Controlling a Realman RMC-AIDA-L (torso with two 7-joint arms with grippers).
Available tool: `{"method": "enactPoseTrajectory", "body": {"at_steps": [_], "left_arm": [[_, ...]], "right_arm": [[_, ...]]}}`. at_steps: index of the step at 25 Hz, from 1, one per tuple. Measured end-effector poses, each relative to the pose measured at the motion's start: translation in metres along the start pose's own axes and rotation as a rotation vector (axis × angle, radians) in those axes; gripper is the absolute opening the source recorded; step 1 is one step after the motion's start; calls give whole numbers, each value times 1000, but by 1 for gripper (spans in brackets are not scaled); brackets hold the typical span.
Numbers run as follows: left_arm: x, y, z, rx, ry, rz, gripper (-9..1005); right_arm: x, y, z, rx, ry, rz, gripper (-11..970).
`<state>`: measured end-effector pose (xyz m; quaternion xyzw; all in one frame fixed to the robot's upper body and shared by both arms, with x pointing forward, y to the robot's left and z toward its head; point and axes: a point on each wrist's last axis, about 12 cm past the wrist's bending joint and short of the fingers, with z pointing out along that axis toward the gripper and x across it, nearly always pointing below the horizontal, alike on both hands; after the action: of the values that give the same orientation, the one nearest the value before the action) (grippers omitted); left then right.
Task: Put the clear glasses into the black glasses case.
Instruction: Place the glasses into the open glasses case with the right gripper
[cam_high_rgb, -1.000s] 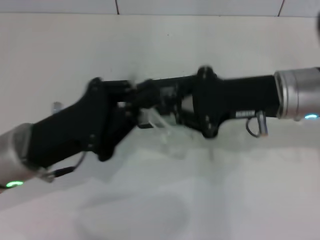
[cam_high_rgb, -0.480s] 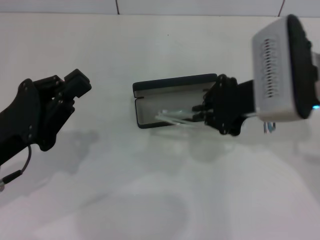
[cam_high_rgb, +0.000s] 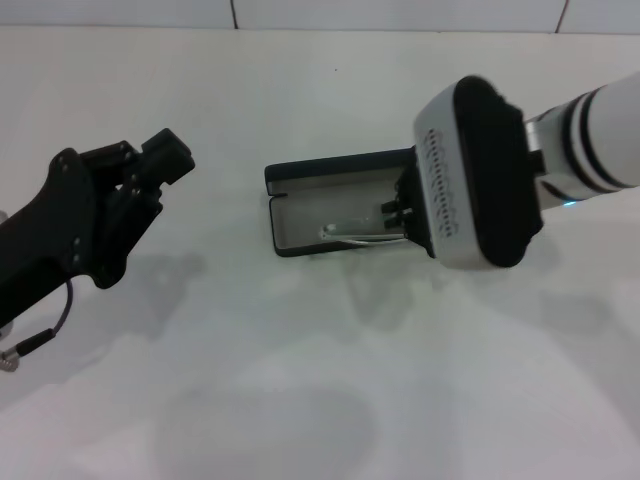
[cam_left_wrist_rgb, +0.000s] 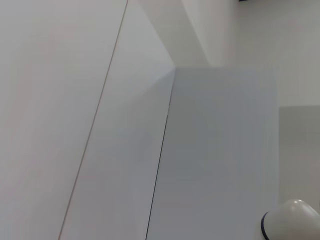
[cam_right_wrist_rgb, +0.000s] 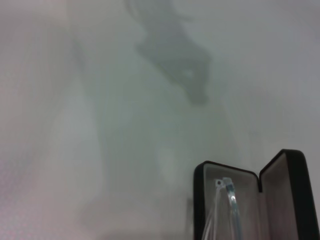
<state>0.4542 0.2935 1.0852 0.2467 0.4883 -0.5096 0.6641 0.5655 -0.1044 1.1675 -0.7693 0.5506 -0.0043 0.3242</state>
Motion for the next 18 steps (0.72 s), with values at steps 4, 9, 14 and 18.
{"method": "enactPoseTrajectory", "body": {"at_steps": [4,9,14,18], "left_arm": [[1,1,2,3,2,0,67],[1,1,3,4,1,0,67],[3,-1,2,-5,-3,-3,66],[3,-1,1,-11,-3,-3,66]], "right_arm": [[-5,2,16,40,24,-78,79],[-8,5,27,79,28,-122,81],[-4,6,34,100,33,-126,83],[-3,5,37,118,36,-132,85]]}}
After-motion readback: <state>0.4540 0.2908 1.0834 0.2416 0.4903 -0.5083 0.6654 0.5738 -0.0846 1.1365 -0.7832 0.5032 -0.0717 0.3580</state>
